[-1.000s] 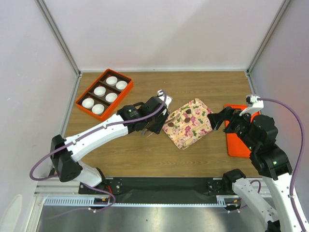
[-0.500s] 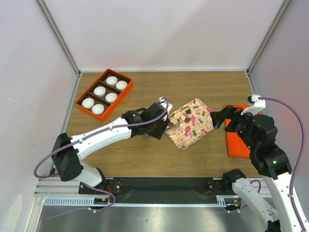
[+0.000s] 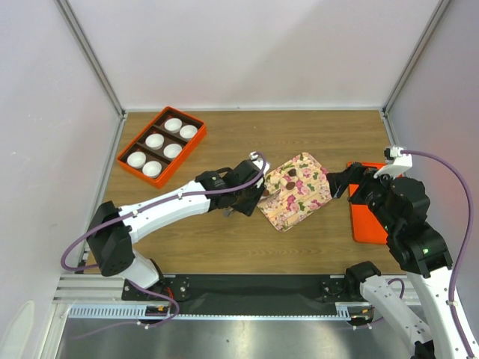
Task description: Pack the chocolate
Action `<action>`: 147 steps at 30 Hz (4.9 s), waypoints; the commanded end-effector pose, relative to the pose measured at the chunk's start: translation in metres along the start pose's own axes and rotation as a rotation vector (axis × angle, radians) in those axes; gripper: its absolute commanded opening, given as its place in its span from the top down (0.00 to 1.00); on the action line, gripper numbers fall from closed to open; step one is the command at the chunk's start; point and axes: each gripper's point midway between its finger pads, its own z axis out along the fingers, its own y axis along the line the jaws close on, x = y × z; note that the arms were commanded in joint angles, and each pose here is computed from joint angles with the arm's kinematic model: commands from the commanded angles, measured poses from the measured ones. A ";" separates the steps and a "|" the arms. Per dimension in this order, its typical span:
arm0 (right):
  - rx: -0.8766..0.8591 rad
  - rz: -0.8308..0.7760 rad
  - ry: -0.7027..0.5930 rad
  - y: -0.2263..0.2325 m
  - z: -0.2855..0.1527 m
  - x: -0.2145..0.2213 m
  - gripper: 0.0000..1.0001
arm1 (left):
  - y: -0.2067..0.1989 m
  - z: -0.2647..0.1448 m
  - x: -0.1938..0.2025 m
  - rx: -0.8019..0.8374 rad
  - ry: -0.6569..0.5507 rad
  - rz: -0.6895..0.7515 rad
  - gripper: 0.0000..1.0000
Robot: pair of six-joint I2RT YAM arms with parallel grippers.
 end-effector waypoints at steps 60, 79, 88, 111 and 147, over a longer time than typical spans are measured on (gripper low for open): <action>-0.096 0.020 -0.013 0.017 -0.004 -0.001 0.00 | 0.111 -0.080 -0.117 -0.180 -0.258 -0.200 0.63; -0.122 0.004 -0.009 0.020 0.007 0.009 0.00 | 0.370 -0.027 -0.142 -0.488 -0.231 -0.578 0.63; -0.072 -0.009 -0.010 0.010 0.010 0.011 0.01 | 0.409 -0.003 -0.122 -0.515 -0.189 -0.625 0.63; -0.052 -0.022 -0.010 0.006 0.012 0.010 0.00 | 0.394 0.030 -0.072 -0.494 -0.076 -0.605 0.61; -0.034 -0.030 -0.011 0.004 0.011 0.007 0.00 | 0.340 -0.064 -0.145 -0.420 -0.291 -0.483 0.51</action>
